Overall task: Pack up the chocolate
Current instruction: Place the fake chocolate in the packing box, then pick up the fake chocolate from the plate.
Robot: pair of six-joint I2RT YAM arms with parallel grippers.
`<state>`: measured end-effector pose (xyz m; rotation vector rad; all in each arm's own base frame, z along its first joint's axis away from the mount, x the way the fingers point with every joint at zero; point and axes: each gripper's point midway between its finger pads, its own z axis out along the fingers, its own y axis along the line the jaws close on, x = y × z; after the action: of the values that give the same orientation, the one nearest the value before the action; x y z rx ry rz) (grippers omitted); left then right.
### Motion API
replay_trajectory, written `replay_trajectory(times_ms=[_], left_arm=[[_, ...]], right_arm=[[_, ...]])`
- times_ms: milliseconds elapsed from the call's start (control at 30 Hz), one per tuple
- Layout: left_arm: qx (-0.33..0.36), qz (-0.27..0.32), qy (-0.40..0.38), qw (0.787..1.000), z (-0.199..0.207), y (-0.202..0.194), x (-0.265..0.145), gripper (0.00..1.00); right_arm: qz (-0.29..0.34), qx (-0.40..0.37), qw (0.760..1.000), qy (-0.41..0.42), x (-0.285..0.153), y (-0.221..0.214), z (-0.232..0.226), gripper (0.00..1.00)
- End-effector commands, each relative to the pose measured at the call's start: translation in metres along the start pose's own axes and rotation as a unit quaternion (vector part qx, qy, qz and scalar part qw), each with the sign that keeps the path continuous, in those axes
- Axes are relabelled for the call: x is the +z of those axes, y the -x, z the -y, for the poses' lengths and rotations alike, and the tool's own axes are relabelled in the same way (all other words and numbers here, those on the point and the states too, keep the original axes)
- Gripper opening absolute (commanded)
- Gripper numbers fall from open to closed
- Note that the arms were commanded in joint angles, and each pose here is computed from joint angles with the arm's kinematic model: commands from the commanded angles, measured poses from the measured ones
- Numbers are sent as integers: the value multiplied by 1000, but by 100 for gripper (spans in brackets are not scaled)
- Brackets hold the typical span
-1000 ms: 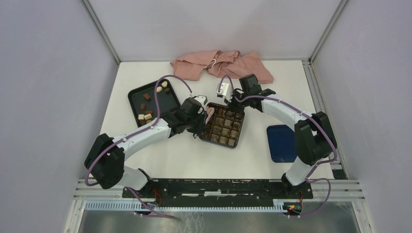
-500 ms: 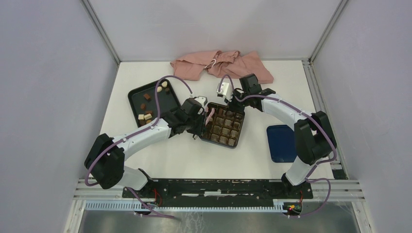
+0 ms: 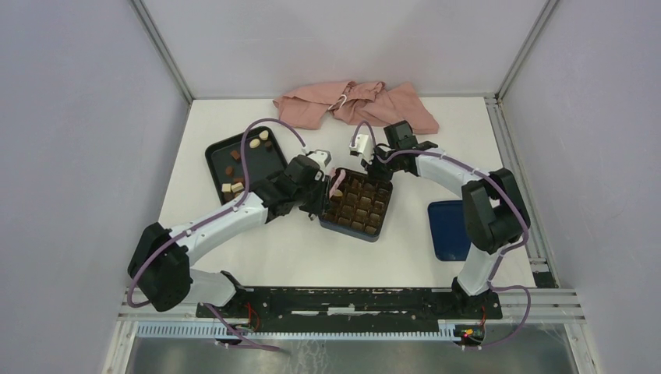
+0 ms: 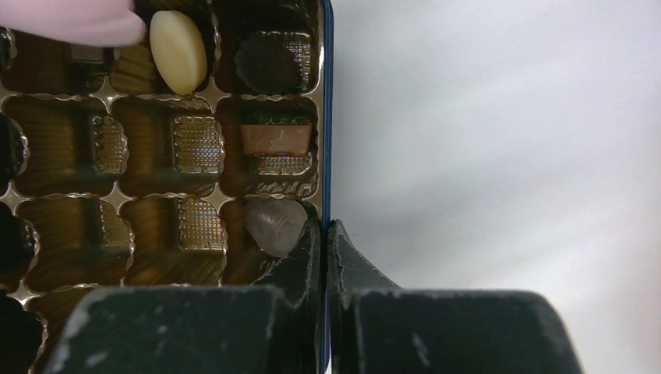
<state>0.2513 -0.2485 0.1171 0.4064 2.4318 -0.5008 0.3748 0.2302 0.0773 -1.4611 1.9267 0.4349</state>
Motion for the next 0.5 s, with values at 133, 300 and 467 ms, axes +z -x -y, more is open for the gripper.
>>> replay_trajectory(times_ms=[133,300,467], left_arm=[[-14,49,-15,999,2,31,-20,39],[-37,47,-18,998,-17,31,-27,39],[-64,52,-1,997,-53,41,-41,39]], right_arm=[[29,22,999,32,12,10,6,2],[33,28,999,31,7,11,10,26],[50,11,999,-5,-23,23,28,47]])
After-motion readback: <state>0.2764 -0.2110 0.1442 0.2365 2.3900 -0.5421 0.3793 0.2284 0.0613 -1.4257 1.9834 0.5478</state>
